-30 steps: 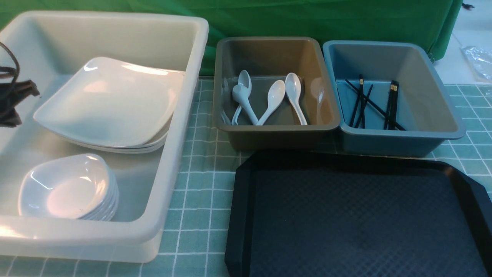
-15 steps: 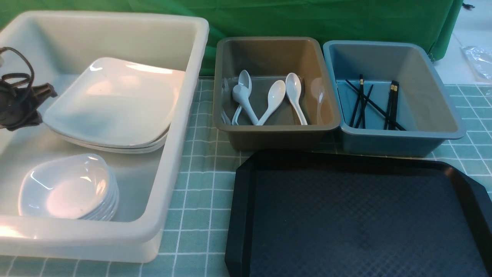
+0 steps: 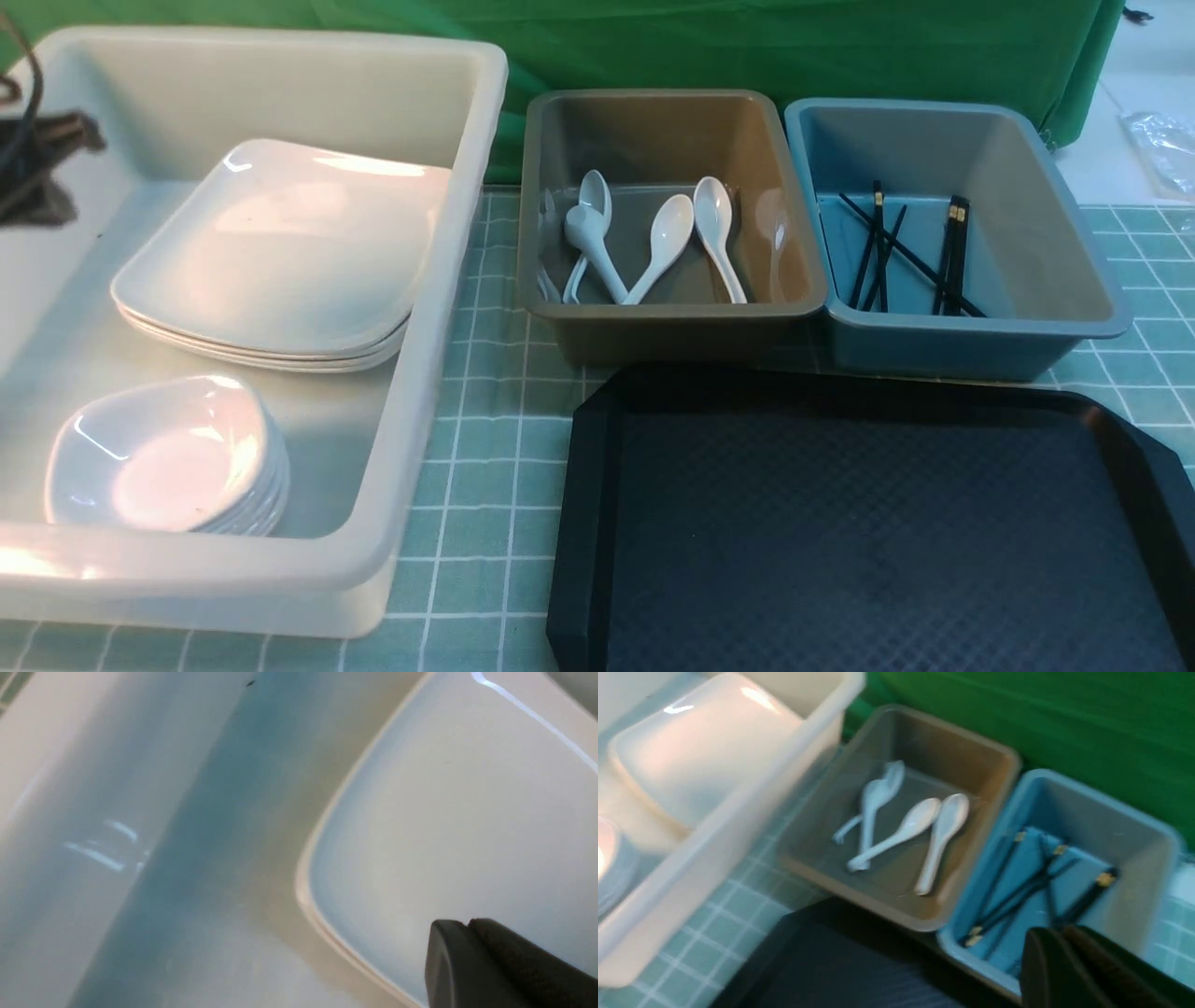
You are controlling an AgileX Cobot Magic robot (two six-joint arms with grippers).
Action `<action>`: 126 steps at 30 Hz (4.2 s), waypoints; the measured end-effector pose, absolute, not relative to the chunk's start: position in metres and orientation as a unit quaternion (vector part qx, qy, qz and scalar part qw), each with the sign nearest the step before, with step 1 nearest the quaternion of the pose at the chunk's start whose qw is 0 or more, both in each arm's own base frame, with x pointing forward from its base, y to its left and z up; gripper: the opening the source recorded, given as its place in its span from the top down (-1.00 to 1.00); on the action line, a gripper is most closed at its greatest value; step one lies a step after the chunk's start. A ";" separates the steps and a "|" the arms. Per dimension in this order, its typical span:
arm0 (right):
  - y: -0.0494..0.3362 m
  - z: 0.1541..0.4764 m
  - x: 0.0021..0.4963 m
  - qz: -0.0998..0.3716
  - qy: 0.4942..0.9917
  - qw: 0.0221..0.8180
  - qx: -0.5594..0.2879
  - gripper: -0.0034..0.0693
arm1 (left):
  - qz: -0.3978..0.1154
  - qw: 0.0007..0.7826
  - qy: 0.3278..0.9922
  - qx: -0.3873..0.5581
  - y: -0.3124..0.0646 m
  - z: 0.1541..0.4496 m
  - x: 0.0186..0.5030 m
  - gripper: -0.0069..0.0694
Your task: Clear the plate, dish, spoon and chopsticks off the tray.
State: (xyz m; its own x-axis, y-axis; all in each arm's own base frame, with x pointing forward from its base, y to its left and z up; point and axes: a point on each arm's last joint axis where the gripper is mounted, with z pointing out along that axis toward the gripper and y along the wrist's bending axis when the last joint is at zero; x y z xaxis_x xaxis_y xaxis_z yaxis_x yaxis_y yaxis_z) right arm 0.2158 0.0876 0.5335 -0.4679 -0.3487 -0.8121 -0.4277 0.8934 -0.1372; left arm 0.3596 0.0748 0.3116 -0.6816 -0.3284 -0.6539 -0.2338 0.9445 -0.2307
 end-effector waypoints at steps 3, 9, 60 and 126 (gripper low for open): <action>0.066 0.544 0.189 0.006 0.851 0.491 -0.187 0.71 | -0.073 0.417 0.903 -0.079 0.032 0.349 0.330 0.79; 0.034 0.543 0.128 0.002 0.834 0.534 -0.138 0.70 | -0.123 0.472 0.873 -0.002 -0.024 0.387 0.265 0.79; -0.007 0.352 -0.001 0.088 0.560 0.813 -0.130 0.31 | -0.154 0.638 0.753 0.057 -0.023 0.306 0.064 0.79; -0.007 0.174 0.052 -0.063 0.814 0.576 -0.040 0.25 | -0.002 0.639 0.768 -0.029 0.000 0.187 0.055 0.77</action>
